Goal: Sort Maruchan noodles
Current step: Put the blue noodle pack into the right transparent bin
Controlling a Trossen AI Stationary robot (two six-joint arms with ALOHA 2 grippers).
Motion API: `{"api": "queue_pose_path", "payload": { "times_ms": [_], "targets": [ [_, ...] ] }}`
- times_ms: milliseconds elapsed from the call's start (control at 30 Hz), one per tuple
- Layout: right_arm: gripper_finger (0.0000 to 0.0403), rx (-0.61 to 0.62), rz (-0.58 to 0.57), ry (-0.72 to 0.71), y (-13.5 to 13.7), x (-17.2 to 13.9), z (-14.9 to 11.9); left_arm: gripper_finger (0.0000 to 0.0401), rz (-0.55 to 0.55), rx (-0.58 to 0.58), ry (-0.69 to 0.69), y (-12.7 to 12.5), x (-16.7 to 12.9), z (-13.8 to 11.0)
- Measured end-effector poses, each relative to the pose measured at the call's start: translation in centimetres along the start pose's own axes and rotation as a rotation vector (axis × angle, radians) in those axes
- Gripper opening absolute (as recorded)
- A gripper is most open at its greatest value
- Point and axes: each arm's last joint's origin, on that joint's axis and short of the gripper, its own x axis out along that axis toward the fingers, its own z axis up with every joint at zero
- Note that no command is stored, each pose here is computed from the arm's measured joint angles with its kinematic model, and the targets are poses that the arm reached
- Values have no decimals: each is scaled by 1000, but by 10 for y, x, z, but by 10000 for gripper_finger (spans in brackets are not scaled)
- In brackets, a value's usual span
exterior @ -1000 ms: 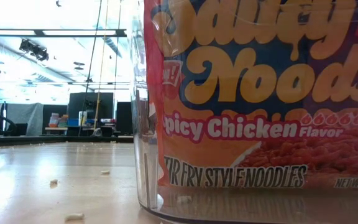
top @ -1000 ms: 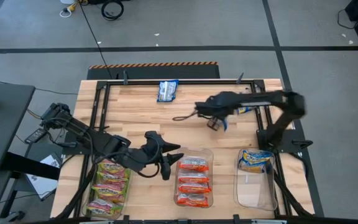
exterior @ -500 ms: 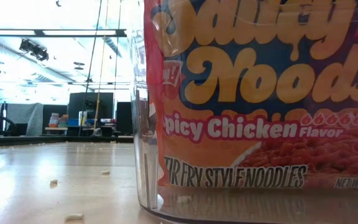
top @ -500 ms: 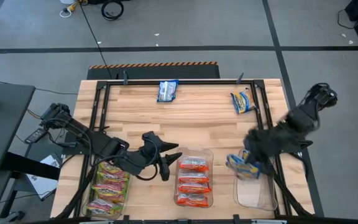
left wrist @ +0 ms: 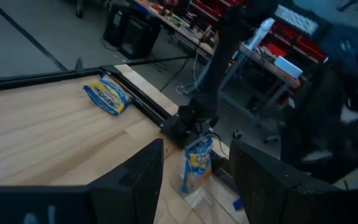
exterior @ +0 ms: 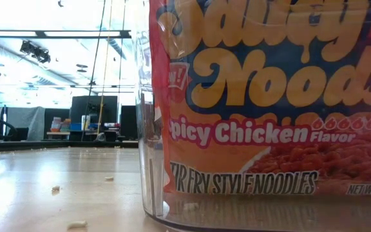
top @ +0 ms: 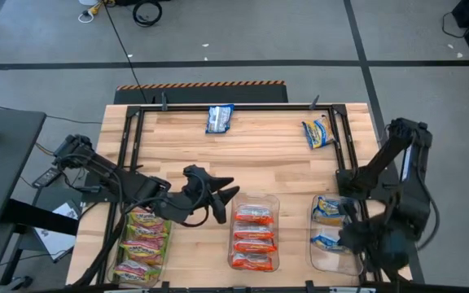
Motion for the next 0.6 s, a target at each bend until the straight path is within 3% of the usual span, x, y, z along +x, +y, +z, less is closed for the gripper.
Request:
{"api": "queue_pose_path", "payload": {
  "times_ms": [600],
  "targets": [
    [24,-233,-168,138,65,113,-53,188,67,-123,-42,5,14,-6]
  ]
}}
